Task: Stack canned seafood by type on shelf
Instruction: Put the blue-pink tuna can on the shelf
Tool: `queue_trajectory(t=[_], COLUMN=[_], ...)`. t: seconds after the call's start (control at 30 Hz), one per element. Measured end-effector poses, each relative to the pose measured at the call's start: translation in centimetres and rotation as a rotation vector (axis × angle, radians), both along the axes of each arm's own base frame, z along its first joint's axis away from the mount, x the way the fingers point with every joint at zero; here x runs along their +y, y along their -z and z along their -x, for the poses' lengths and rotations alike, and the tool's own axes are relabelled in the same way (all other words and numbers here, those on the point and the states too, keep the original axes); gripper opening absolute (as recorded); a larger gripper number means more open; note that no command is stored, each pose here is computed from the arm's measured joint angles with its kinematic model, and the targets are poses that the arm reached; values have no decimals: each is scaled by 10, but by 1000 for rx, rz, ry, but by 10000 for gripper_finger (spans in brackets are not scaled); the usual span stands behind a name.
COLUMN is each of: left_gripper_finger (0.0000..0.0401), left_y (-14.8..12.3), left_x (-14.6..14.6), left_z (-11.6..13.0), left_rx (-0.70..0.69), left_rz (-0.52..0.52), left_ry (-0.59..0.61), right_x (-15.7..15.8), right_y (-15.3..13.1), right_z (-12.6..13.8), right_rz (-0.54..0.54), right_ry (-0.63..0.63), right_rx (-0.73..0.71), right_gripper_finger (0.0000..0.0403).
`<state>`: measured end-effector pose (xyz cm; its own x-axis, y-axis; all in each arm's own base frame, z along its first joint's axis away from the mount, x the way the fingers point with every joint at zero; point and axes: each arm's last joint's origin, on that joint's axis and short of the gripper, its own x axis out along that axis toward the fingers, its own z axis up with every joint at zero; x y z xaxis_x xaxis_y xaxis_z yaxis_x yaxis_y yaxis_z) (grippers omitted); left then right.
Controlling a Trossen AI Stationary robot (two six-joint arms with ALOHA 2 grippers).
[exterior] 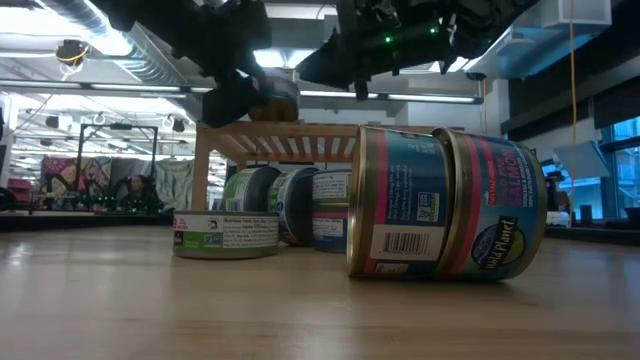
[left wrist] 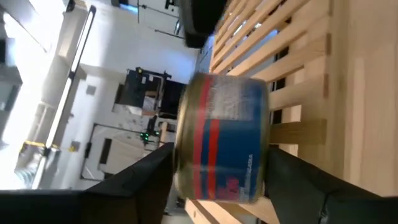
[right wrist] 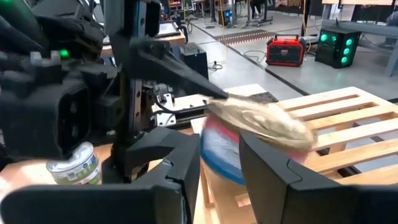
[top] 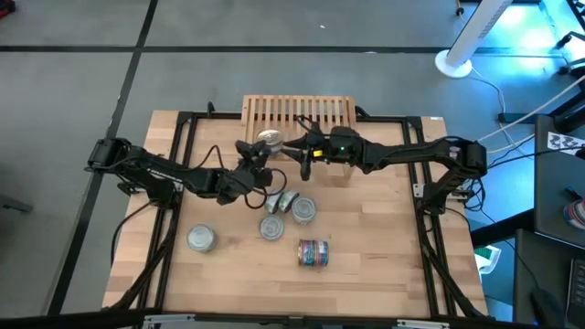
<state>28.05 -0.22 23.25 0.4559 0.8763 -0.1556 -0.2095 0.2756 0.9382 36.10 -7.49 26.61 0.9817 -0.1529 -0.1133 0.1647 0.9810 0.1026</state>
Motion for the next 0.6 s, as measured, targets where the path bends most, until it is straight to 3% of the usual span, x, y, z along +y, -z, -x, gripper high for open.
queue_trajectory(t=[0.37, 0.6], left_gripper_finger=[256, 257], left_y=[0, 1], left_x=[5, 1], left_z=[0, -3], left_rx=[-23, -43], left_rz=[13, 80], left_ry=[-18, 98], right_x=[0, 0], right_y=[0, 3], right_z=[0, -3], right_rz=[-1, -1], right_ry=[-1, -14], right_rx=[0, -14], right_gripper_finger=[115, 115])
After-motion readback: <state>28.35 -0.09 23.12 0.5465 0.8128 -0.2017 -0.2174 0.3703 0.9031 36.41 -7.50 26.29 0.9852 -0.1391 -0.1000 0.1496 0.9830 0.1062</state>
